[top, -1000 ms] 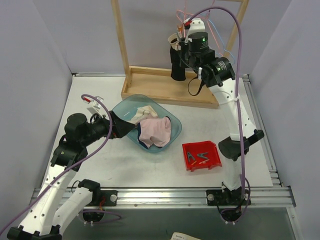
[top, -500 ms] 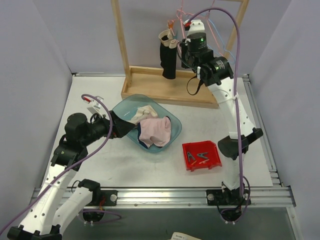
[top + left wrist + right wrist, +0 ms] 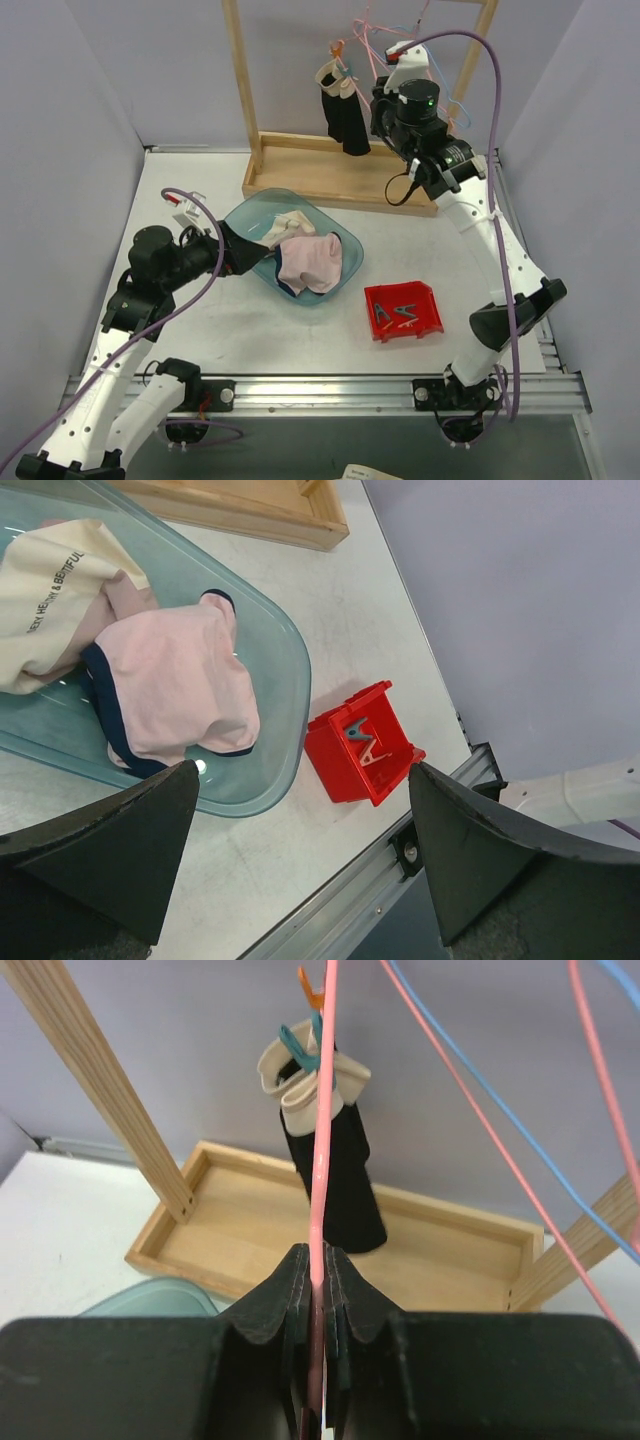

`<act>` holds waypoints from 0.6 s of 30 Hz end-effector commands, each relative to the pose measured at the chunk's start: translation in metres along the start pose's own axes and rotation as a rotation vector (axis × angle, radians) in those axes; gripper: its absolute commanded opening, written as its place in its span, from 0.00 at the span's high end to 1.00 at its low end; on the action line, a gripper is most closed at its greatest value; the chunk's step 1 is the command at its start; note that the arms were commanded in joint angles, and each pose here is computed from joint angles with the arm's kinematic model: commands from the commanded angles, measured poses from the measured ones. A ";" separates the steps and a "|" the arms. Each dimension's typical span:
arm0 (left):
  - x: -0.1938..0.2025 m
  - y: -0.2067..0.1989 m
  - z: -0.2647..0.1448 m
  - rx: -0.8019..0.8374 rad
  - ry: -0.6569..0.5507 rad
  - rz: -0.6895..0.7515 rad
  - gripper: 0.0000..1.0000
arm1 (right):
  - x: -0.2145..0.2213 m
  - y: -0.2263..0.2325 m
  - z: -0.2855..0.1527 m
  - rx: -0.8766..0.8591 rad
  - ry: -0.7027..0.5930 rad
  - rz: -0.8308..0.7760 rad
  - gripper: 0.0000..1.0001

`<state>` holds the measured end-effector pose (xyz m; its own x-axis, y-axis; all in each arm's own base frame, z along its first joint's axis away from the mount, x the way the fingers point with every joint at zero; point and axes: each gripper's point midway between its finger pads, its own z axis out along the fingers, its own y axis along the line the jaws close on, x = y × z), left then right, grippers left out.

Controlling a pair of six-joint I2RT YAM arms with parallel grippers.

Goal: Remove the underwear clipped to the hanger
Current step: Pick up the hanger from the clothesline.

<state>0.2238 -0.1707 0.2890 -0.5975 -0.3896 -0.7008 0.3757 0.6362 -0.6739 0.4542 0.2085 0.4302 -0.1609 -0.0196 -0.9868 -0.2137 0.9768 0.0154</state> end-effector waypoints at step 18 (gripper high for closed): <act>-0.015 -0.013 -0.006 0.033 -0.041 0.043 0.05 | -0.089 -0.001 -0.049 -0.167 -0.409 0.063 1.00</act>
<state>0.2236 -0.1706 0.2888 -0.5970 -0.3861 -0.7032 0.3787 0.6371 -0.6713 0.4586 0.2077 0.4537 0.0330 0.0579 -0.9978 -0.3033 0.9518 0.0452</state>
